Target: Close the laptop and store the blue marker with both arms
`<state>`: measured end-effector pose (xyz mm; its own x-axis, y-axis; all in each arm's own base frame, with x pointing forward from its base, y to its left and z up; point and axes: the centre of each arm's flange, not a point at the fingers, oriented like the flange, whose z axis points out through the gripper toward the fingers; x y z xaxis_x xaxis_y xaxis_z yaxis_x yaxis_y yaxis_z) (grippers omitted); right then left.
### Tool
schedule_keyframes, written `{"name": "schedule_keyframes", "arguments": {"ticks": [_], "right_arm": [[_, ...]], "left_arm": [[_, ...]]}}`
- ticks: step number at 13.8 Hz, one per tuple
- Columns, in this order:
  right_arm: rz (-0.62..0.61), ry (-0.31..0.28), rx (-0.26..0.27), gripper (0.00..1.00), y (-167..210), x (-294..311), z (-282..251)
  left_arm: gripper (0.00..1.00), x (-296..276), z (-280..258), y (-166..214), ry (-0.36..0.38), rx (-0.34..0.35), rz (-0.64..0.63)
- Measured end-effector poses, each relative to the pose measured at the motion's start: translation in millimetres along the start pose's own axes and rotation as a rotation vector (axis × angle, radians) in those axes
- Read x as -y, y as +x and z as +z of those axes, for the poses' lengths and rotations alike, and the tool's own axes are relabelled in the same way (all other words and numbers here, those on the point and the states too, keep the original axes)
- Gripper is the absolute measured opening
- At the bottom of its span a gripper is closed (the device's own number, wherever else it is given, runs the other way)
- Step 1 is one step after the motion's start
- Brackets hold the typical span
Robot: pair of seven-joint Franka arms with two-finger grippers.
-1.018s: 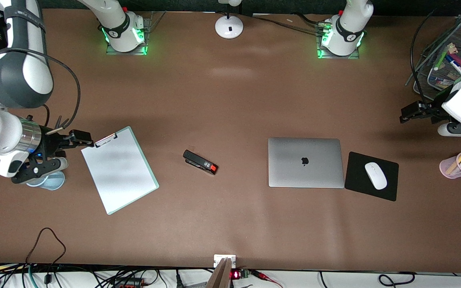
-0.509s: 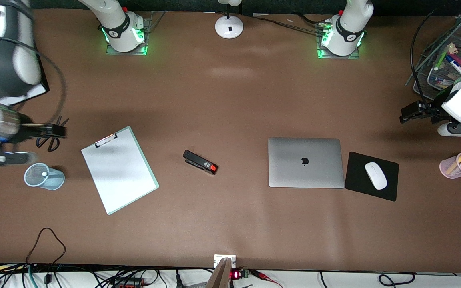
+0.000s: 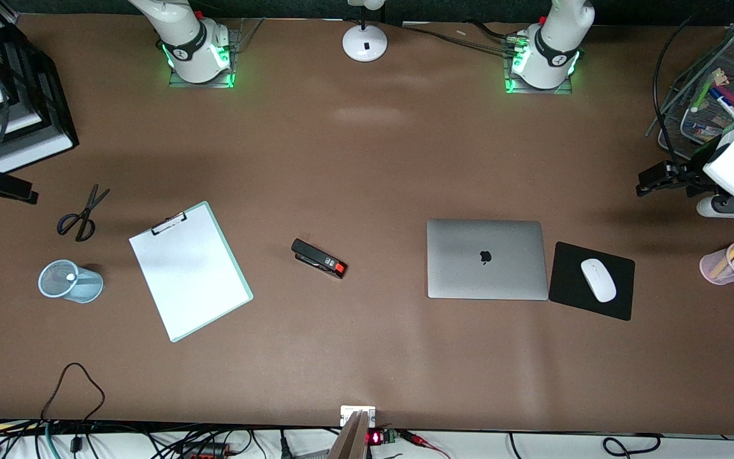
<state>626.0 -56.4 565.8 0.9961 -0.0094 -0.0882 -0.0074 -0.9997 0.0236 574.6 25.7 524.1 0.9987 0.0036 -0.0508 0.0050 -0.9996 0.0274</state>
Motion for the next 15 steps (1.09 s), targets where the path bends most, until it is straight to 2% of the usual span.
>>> {"name": "schedule_keyframes", "arguments": {"ticks": [4, 10, 15], "right_arm": [[0.022, 0.047, -0.003, 1.00, -6.3, -0.2, 3.5], [0.041, 0.051, -0.032, 1.00, -48.3, -0.8, -7.7], [0.044, 0.053, -0.028, 1.00, -57.0, 0.0, -12.3]], "left_arm": [[1.00, 0.2, 0.2, 0.1, 0.000, 0.000, 0.000], [1.00, 3.3, 1.8, 0.6, -0.001, 0.003, -0.006], [1.00, 10.6, 3.8, 1.0, -0.002, 0.007, -0.013]]}}
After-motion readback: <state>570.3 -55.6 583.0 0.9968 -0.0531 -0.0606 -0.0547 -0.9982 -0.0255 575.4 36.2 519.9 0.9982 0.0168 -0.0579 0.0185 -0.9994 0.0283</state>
